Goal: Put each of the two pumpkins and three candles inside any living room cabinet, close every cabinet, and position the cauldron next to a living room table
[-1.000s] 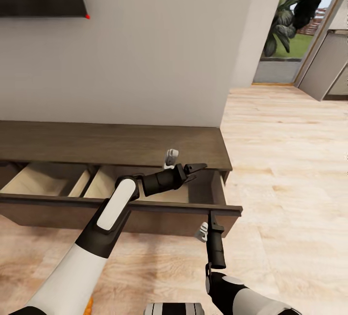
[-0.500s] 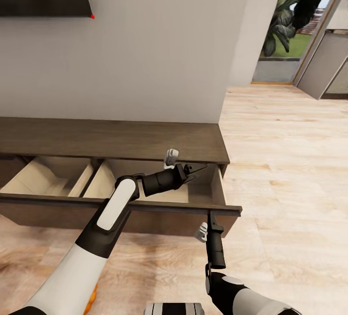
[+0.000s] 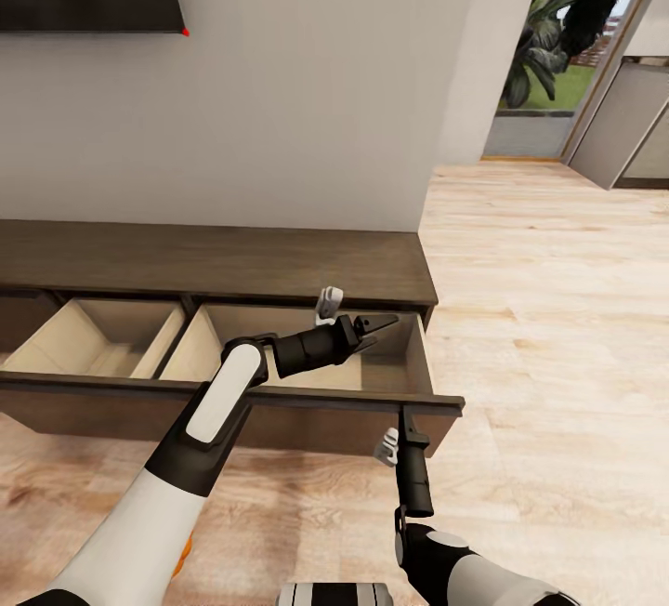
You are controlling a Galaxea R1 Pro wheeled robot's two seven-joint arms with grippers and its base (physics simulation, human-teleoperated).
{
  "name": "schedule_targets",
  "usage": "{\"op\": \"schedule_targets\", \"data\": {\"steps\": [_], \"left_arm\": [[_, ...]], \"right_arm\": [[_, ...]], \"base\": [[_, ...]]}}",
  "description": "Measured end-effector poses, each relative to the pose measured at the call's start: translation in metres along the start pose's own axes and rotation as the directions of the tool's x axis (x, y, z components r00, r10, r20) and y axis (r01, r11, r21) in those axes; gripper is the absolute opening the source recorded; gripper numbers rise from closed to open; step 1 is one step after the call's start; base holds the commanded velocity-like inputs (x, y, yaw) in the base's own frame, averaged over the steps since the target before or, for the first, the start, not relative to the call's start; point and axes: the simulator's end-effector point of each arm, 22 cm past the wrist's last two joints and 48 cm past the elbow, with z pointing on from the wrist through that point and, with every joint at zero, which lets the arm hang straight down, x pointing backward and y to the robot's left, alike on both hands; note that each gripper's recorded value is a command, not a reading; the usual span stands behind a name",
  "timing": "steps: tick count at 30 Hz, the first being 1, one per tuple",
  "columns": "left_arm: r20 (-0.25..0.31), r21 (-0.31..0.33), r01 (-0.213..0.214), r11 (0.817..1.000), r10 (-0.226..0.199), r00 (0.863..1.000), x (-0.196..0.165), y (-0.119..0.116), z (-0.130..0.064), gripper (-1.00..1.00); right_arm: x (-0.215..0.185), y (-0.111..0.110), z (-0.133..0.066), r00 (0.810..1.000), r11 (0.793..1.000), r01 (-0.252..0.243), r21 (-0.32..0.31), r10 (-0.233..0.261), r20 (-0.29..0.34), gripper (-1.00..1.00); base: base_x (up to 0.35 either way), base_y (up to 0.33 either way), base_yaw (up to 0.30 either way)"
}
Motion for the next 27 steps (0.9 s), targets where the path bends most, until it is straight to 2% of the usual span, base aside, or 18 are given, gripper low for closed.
{"op": "schedule_targets", "data": {"steps": [13, 14, 15, 27], "left_arm": [[0.000, 0.000, 0.000, 1.000, 0.000, 1.000, 0.000, 0.000, 0.000, 1.00], [0.000, 0.000, 0.000, 1.000, 0.000, 1.000, 0.000, 0.000, 0.000, 1.00], [0.000, 0.000, 0.000, 1.000, 0.000, 1.000, 0.000, 0.000, 0.000, 1.00], [0.000, -0.003, 0.003, 1.000, -0.003, 1.000, 0.001, 0.002, 0.000, 1.00]], "right_arm": [[0.000, 0.000, 0.000, 1.000, 1.000, 0.001, 0.000, -0.001, 0.000, -1.00], [0.000, 0.000, 0.000, 1.000, 1.000, 0.001, 0.000, -0.001, 0.000, 1.00], [0.014, 0.001, 0.000, 0.998, 1.000, -0.022, -0.004, 0.022, -0.057, 1.00], [0.014, 0.002, -0.001, 0.998, 1.000, -0.023, -0.008, 0.023, -0.057, 1.00]], "base": [[0.000, 0.000, 0.000], [0.000, 0.000, 0.000], [0.000, 0.000, 0.000], [-0.029, 0.000, 0.000]]}}
